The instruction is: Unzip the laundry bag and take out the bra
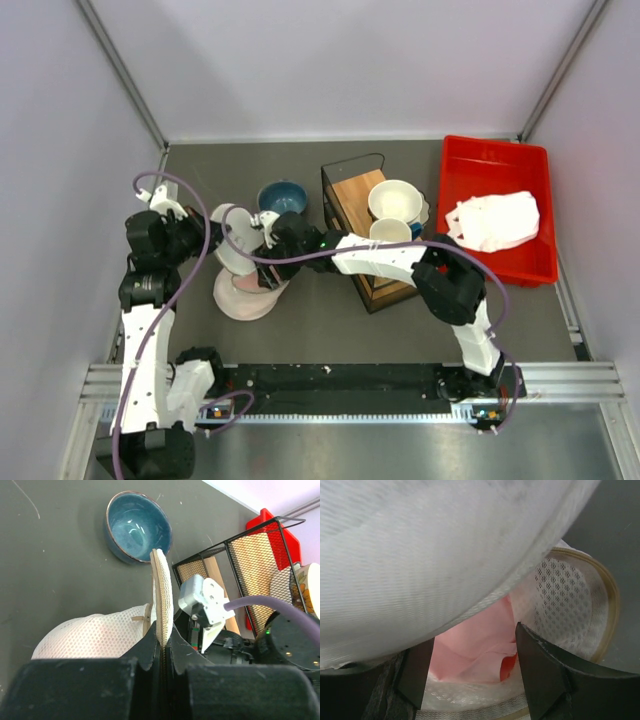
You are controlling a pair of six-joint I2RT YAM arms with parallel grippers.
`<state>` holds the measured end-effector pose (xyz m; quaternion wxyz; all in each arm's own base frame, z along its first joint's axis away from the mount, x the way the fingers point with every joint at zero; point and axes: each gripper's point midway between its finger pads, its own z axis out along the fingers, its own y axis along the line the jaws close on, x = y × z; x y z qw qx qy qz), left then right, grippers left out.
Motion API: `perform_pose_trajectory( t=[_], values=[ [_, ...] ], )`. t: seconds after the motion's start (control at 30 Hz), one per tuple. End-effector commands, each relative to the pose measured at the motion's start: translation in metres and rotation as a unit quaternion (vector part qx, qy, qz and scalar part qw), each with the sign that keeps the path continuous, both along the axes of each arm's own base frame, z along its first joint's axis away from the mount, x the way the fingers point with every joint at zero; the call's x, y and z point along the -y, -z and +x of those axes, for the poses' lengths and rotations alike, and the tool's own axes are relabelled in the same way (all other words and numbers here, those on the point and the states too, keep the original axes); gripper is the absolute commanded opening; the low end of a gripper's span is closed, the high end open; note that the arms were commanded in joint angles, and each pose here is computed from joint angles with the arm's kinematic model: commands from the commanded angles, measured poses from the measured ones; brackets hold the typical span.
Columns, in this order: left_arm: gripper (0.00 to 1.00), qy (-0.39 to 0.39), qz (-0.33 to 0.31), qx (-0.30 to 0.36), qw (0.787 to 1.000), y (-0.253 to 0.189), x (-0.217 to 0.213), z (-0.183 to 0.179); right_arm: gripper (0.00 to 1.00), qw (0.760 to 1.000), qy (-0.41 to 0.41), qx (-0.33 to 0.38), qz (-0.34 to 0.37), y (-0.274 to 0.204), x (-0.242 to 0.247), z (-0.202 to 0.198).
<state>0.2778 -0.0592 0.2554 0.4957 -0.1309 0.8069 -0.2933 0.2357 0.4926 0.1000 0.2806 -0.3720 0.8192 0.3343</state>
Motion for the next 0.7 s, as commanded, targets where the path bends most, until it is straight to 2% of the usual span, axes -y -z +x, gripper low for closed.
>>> perform_pose_trajectory(
  t=[0.0, 0.1, 0.2, 0.23, 0.3, 0.33, 0.37, 0.5, 0.53, 0.67],
  values=[
    [0.00, -0.038, 0.024, -0.001, 0.999, 0.009, -0.014, -0.002, 0.66, 1.000, -0.001, 0.000, 0.008, 0.014, -0.003, 0.000],
    [0.00, -0.055, 0.026, -0.015, 0.998, 0.022, -0.019, -0.007, 0.66, 1.000, -0.004, -0.008, 0.001, 0.032, -0.003, -0.002],
    [0.00, -0.058, 0.015, -0.021, 0.998, 0.024, -0.019, -0.007, 0.59, 1.000, 0.001, -0.015, -0.013, 0.050, -0.001, -0.003],
    [0.00, -0.058, 0.015, -0.021, 0.998, 0.024, -0.019, -0.007, 0.44, 1.000, 0.004, -0.017, -0.013, 0.051, 0.000, -0.002],
    [0.00, -0.062, 0.019, -0.018, 0.998, 0.023, -0.020, -0.007, 0.27, 1.000, 0.006, -0.015, -0.008, 0.045, 0.001, -0.001],
    [0.00, -0.064, 0.022, -0.020, 0.997, 0.023, -0.022, -0.007, 0.03, 1.000, 0.007, -0.011, -0.004, 0.039, 0.002, -0.001],
    [0.00, -0.071, 0.025, -0.023, 0.997, 0.025, -0.024, -0.006, 0.00, 1.000, 0.011, -0.006, -0.002, 0.032, 0.004, 0.000],
    [0.00, -0.077, 0.025, -0.031, 0.996, 0.030, -0.027, -0.004, 0.00, 0.999, 0.026, 0.029, 0.018, -0.011, 0.023, 0.001],
    [0.00, -0.077, 0.024, -0.031, 0.996, 0.031, -0.027, -0.002, 0.00, 0.998, 0.031, 0.046, 0.035, -0.035, 0.028, 0.002],
    [0.00, -0.067, 0.009, -0.042, 0.997, 0.033, -0.022, 0.001, 0.00, 0.994, 0.072, 0.076, 0.035, -0.063, 0.063, 0.007]
  ],
)
